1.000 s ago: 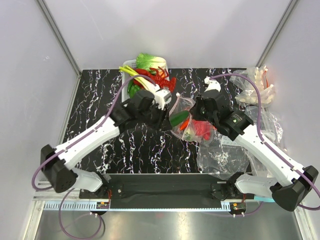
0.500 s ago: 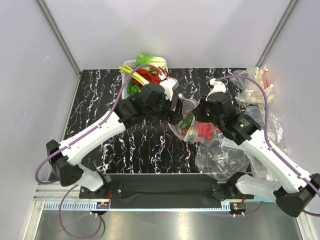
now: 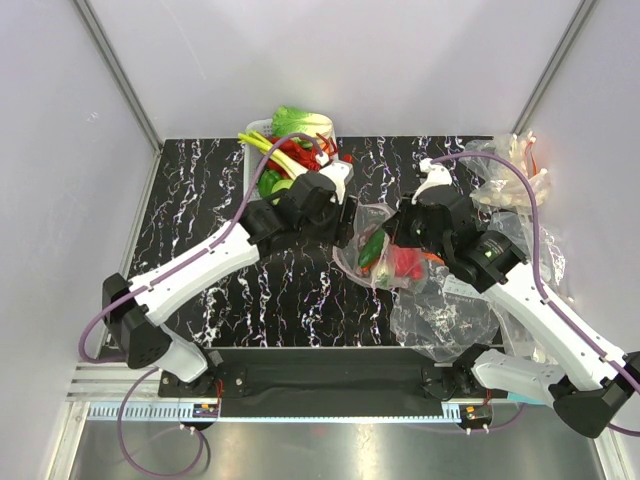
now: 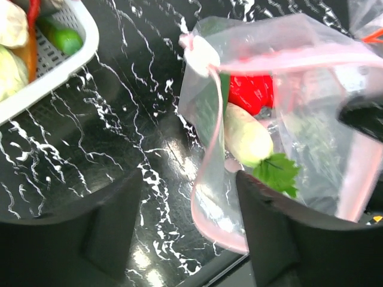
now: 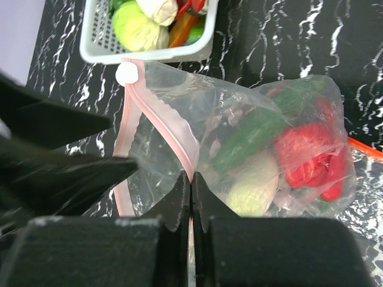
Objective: Place the food in the zip-top bag and seal the zipper
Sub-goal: Place the fake vegetable in the zipper food storage bag, then zip the zipper food storage bag at the center of the board.
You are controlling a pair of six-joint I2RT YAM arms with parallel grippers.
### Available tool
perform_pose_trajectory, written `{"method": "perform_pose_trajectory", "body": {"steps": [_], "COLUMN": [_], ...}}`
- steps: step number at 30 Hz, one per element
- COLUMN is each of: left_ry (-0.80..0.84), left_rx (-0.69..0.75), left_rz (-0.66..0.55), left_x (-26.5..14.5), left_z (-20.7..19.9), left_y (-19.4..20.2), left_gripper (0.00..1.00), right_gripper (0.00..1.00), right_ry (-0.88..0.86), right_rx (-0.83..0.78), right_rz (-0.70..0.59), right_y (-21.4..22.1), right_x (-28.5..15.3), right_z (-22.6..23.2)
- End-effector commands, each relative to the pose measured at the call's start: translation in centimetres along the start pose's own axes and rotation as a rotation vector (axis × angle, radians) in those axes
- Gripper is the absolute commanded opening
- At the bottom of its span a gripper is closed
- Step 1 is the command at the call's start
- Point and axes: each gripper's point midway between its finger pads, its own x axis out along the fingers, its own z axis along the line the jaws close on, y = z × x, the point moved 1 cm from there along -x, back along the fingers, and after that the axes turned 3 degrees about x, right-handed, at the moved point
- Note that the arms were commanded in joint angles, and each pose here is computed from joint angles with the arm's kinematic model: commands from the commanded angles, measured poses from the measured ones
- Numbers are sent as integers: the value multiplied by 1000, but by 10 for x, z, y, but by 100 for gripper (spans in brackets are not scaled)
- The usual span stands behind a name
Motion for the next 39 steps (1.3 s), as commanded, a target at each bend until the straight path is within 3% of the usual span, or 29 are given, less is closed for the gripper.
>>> {"method": "perform_pose_trajectory", "body": {"steps": [1, 2, 4, 6, 7, 9, 17, 21, 24, 25, 29, 36, 39], "left_ry": [-5, 7, 30, 30, 27, 27, 147, 142, 151, 151, 164, 147, 142], "left_rx": [-27, -37, -47, -54, -56, -69, -125, -167, -204, -213, -271, -301, -314], "left_rz": [-50, -73, -70, -72, -72, -93, -237, -272, -302, -293, -291, -267, -276], "left_x": [9, 11, 12, 13, 12, 2, -64, -80, -85, -81, -65, -45, -48], "left_z": [-1, -2, -5, -6, -5, -3, -14, -9, -8, -8, -10, -9, -7], "left_y": [-9, -13, -9, -9, -9, -15, -47, -48, -49, -43, -37, -35, -39], "left_gripper": [63, 63, 51, 32, 14, 1, 0, 0, 0, 0, 0, 2, 6], "right_gripper": [0, 0, 0, 0, 0, 0, 0, 12, 33, 47, 69, 87, 87], "right_ry": [-99, -133, -157, -170, -181, -244, -520, -596, -645, -659, -690, -654, -501], "right_rx": [-12, -31, -40, -42, -41, -58, -147, -159, -165, -163, -176, -329, -382], "right_rz": [-5, 14, 20, 20, 18, 46, 205, 210, 229, 240, 244, 233, 222], "right_y": [-12, -8, -7, -7, -8, -6, 19, 28, 35, 39, 48, 77, 81], "right_x": [-9, -9, -10, -10, -12, -15, -18, -23, -23, -24, -22, -23, -4], "right_z": [20, 25, 29, 31, 33, 44, 87, 95, 101, 102, 112, 133, 120]}}
